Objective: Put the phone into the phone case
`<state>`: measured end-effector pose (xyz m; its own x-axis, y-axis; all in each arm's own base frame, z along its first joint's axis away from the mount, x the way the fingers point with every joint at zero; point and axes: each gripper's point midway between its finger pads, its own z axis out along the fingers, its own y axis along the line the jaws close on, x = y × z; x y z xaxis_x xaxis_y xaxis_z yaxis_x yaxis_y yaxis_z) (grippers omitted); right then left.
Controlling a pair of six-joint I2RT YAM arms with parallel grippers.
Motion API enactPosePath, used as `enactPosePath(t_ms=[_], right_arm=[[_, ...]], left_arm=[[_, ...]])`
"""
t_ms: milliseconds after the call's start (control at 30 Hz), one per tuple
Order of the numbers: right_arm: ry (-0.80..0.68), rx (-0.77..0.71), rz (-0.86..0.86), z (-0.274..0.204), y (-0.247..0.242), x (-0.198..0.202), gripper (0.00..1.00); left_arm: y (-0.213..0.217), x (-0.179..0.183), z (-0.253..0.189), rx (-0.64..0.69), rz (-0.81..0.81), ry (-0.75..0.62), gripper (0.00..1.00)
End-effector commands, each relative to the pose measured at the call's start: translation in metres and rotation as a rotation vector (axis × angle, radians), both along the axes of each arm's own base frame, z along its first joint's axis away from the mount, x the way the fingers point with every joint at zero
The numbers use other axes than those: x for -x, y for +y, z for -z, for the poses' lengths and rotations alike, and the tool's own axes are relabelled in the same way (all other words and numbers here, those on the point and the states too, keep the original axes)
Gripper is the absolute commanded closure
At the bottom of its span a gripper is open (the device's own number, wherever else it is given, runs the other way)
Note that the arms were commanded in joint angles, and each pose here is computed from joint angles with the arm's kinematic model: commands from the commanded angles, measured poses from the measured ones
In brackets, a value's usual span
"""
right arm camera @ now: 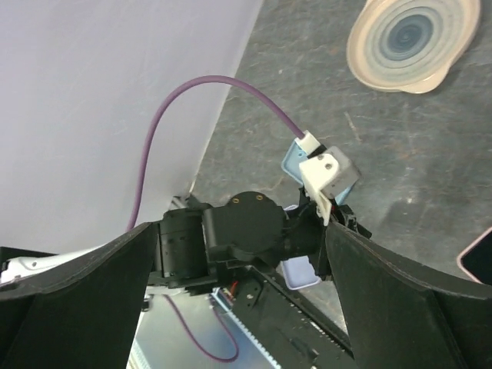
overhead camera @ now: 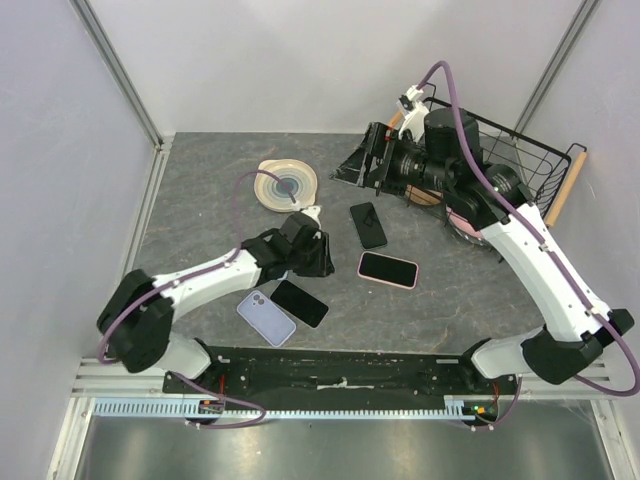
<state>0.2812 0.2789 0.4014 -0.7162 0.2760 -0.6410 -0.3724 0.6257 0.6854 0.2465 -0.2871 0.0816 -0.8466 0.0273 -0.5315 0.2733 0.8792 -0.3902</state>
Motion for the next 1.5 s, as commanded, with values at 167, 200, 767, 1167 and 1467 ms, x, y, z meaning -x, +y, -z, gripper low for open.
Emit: enactPosePath(t_ms=[167, 200, 767, 1167, 1467], right_arm=[[-0.14, -0.138, -0.057, -0.056, -0.015, 0.038, 0.02], [-0.135, -0.137, -0.059, -0.054, -0.016, 0.038, 0.02], [-0.062, 0.174, -0.068, 0.112, -0.049, 0.046, 0.02], [0.118, 0.406, -0.124, 0.222, -0.068, 0.057, 0.02], [0.144, 0.459, -0.154, 0.24, -0.064, 0.046, 0.02]], left_arm=[[0.032, 0.003, -0.045, 0.011, -0.113, -0.1, 0.53], [0.034, 0.003, -0.046, 0.008, -0.119, -0.101, 0.53], [0.078, 0.017, -0.021, -0.067, -0.241, -0.04, 0.47], [0.117, -0.004, 0.027, -0.187, -0.263, 0.093, 0.48], [0.196, -0.026, -0.005, -0.381, -0.503, 0.102, 0.48]])
